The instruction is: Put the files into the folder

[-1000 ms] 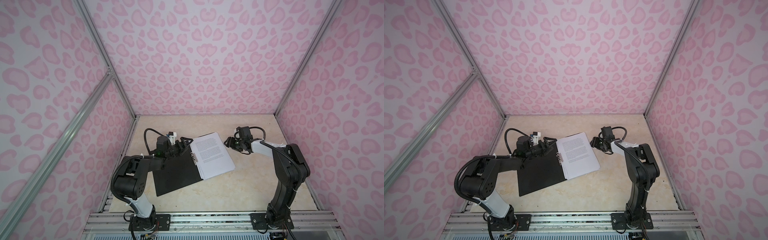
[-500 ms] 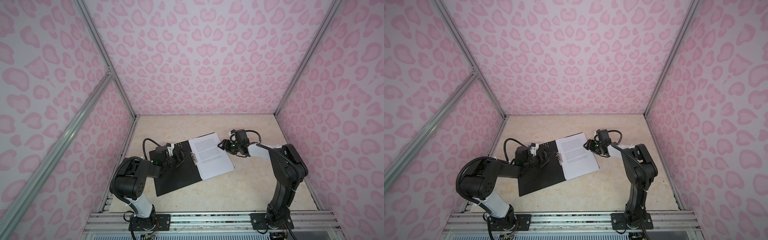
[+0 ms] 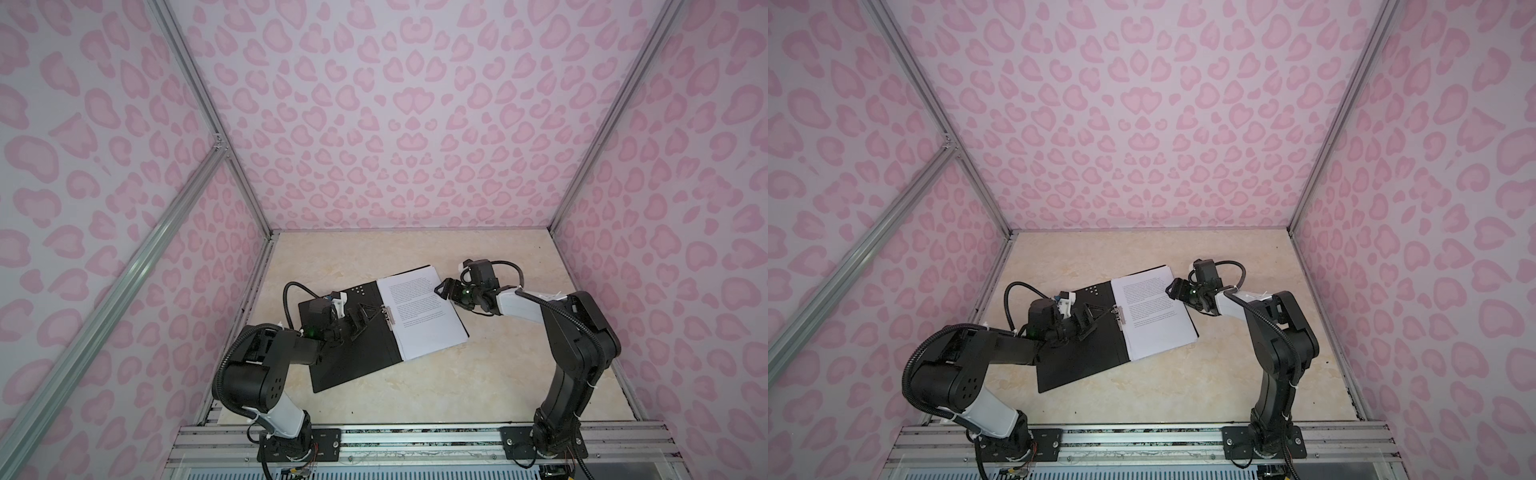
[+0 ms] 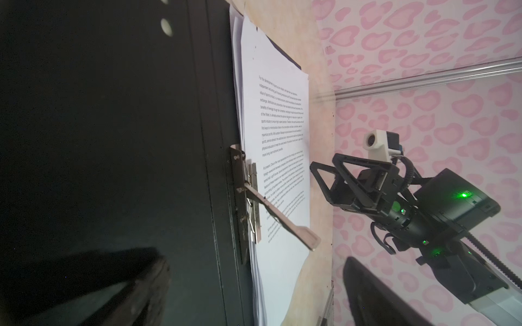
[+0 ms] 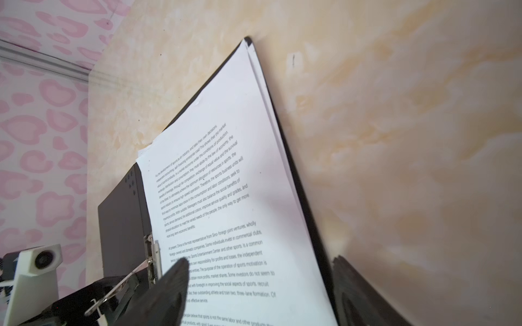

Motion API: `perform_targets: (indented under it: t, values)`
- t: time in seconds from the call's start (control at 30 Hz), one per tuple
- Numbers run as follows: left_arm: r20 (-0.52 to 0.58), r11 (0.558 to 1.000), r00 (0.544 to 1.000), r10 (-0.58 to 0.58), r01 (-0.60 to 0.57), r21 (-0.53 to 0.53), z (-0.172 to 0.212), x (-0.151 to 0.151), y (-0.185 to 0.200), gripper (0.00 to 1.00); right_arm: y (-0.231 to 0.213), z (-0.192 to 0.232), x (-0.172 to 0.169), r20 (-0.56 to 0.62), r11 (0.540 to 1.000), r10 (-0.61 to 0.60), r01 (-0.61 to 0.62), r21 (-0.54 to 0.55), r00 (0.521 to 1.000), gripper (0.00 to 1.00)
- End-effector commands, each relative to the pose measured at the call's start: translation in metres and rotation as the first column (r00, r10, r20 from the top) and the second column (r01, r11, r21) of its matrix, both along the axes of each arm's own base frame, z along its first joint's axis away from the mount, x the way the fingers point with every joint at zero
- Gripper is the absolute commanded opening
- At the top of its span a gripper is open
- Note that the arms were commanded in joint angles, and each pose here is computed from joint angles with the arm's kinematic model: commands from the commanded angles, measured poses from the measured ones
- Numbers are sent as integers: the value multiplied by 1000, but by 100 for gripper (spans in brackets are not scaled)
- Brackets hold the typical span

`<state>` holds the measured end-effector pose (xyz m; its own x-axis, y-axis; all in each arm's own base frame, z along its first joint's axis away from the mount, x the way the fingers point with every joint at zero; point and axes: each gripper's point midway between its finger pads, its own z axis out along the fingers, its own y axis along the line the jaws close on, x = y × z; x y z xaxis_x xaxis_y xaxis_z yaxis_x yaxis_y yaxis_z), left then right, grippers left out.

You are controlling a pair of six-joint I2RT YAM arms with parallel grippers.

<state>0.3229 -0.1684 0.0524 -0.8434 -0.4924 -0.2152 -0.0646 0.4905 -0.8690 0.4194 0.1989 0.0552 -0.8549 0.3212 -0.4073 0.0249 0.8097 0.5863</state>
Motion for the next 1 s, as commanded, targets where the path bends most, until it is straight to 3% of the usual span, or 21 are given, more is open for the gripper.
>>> perform_targets:
  t: [0.0,0.17,0.23,0.27,0.3,0.33,0.4,0.53,0.6,0.7,0.97]
  values:
    - [-117,999,993,14,-8,48,-23,-21,7,97,-28,5,2,46,983,-40,48,-178,998,97]
    - [-80,999,997,-13,17,51,-13,-28,3,97,-25,75,-13,231,933,3,80,-349,973,97]
    - [-63,998,998,-13,17,55,-10,-28,3,97,-22,103,-24,324,907,-24,157,-390,946,98]
    - [-58,998,998,-11,15,63,-11,-29,3,97,-25,105,-28,336,912,-82,207,-353,938,98]
    - [-68,997,998,-9,14,73,-14,-32,2,97,-17,106,-29,331,949,-105,193,-247,938,98]
    - [-73,998,997,-15,20,67,-14,-32,0,97,4,109,-34,301,991,-40,77,-111,953,98]
    - [-77,997,996,-33,38,65,-14,-34,-5,97,29,118,-45,292,999,-15,4,37,956,98]
    - [-89,996,996,-19,27,86,-18,-35,-3,97,85,120,-80,304,999,37,-43,11,952,92]
    - [-102,995,995,-4,15,102,-23,-36,0,97,113,115,-88,291,994,58,-81,68,955,86]
    - [-121,995,993,-5,17,98,-26,-36,-1,97,146,99,-89,237,981,54,-96,169,970,68]
    - [-135,995,990,37,-24,96,-29,-37,4,97,191,75,-73,112,967,17,-45,251,994,54]
